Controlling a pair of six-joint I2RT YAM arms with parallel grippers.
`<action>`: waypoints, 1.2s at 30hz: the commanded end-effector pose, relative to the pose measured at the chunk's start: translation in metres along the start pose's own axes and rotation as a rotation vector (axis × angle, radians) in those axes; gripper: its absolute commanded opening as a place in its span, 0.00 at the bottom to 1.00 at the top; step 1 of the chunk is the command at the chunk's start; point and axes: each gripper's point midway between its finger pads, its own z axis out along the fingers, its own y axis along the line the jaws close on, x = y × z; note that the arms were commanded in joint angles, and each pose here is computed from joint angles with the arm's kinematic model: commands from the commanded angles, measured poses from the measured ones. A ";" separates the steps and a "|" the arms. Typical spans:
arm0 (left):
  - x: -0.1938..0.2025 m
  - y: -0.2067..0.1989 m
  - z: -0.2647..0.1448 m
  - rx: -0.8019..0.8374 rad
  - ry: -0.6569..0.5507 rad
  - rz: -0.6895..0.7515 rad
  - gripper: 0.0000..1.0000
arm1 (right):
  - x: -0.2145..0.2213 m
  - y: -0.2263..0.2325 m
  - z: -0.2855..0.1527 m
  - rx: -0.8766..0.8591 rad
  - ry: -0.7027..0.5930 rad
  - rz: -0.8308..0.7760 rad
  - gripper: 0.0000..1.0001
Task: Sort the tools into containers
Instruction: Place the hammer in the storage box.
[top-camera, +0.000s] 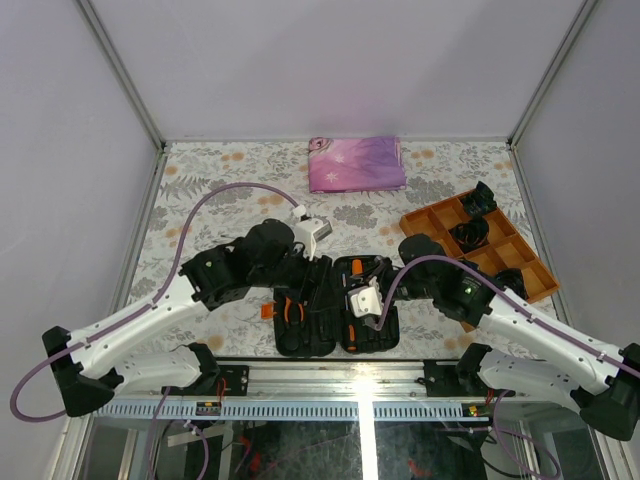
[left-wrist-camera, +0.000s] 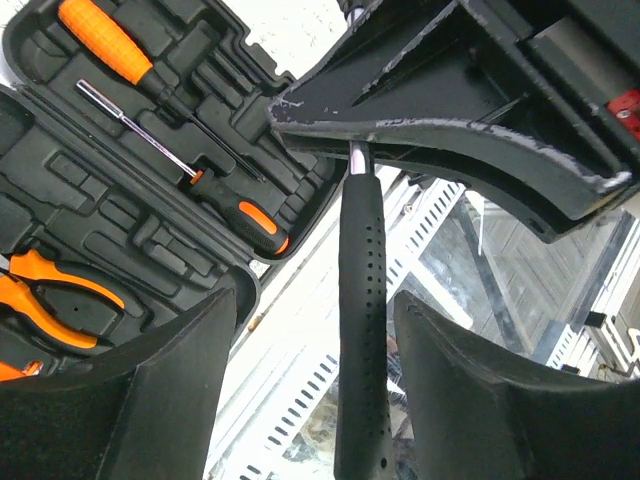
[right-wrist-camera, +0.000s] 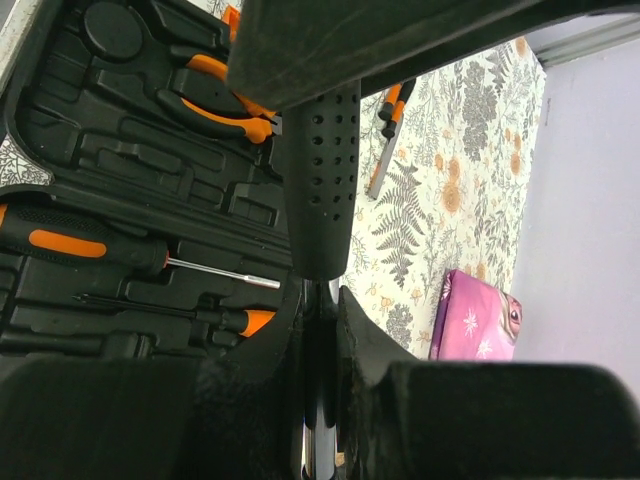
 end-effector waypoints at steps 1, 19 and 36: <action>0.012 -0.002 0.005 0.034 0.060 0.048 0.62 | -0.025 -0.034 -0.011 0.082 -0.060 -0.069 0.00; 0.014 0.008 0.015 -0.002 0.080 0.048 0.00 | -0.036 -0.046 -0.014 0.165 -0.113 -0.070 0.19; 0.000 0.057 0.011 -0.297 -0.099 -0.148 0.00 | -0.005 -0.075 -0.083 0.834 -0.291 0.943 0.69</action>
